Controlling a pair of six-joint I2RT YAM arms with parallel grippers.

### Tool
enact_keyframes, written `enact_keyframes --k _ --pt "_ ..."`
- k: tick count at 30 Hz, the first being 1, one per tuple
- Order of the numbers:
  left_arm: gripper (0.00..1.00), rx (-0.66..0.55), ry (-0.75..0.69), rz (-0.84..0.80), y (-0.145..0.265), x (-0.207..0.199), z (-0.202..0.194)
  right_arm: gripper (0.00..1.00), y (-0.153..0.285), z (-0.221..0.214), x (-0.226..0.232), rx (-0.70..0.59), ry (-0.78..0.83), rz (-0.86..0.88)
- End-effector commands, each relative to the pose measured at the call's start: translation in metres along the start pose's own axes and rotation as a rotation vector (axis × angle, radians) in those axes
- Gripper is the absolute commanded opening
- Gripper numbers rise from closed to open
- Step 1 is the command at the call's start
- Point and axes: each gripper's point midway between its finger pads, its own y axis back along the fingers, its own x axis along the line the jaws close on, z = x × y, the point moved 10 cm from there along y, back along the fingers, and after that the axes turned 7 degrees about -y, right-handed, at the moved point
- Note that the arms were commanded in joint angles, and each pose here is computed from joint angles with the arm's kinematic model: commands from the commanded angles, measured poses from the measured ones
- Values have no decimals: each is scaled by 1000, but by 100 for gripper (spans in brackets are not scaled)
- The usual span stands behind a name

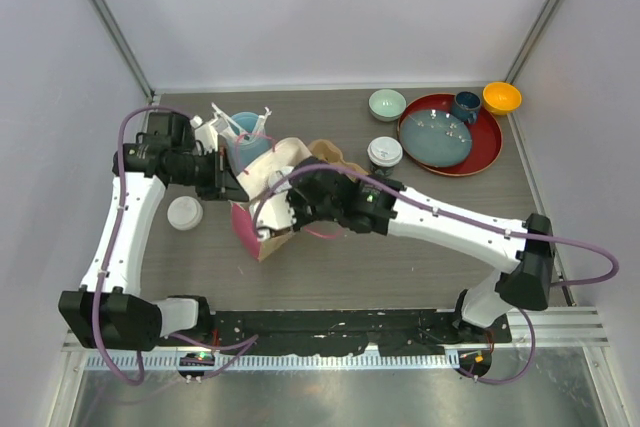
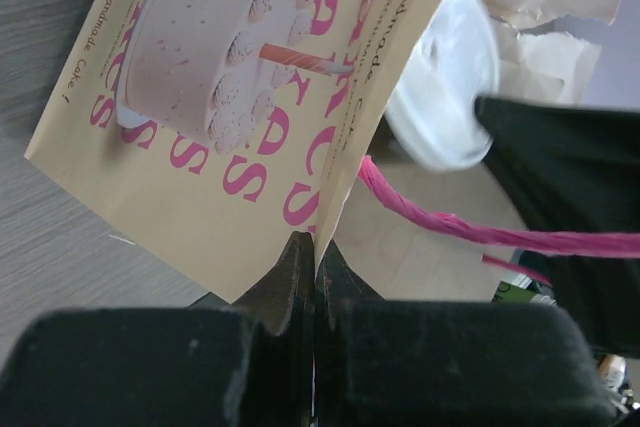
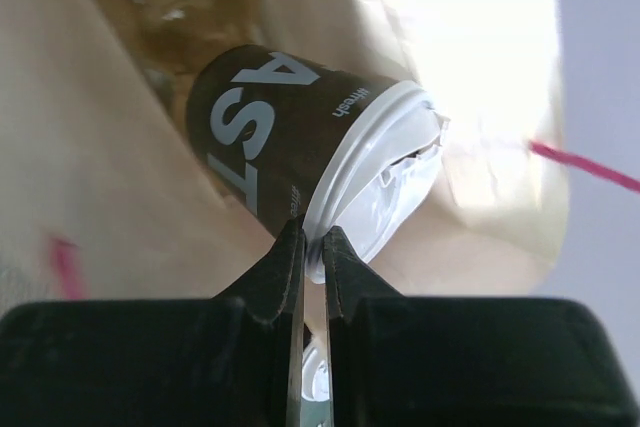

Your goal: Pack the takeout coffee

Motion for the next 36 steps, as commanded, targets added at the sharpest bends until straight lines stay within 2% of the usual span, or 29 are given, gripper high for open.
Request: enact_keyframes --k 1,5,10,17,26,32,35,36 --pt "0 2 56 -37 -4 4 2 1 1 -6 -32 45 -126 -71" --pt "0 6 98 -53 -8 9 3 1 -11 -7 -50 103 -183 -103" --pt "0 17 146 -57 -13 15 3 1 -23 -13 -46 202 -170 -95" --pt "0 13 120 -60 -12 15 2 1 -44 -31 -30 336 -65 -15" --pt "0 15 114 -71 -16 18 3 1 -76 -30 -16 374 -12 208" --pt "0 18 112 -73 -18 19 1 1 -94 -32 -9 391 -40 245" --pt "0 16 106 -67 -17 19 1 7 -93 -29 -14 375 -68 195" --pt "0 14 105 -69 -17 19 1 13 -90 -27 -16 367 -78 178"
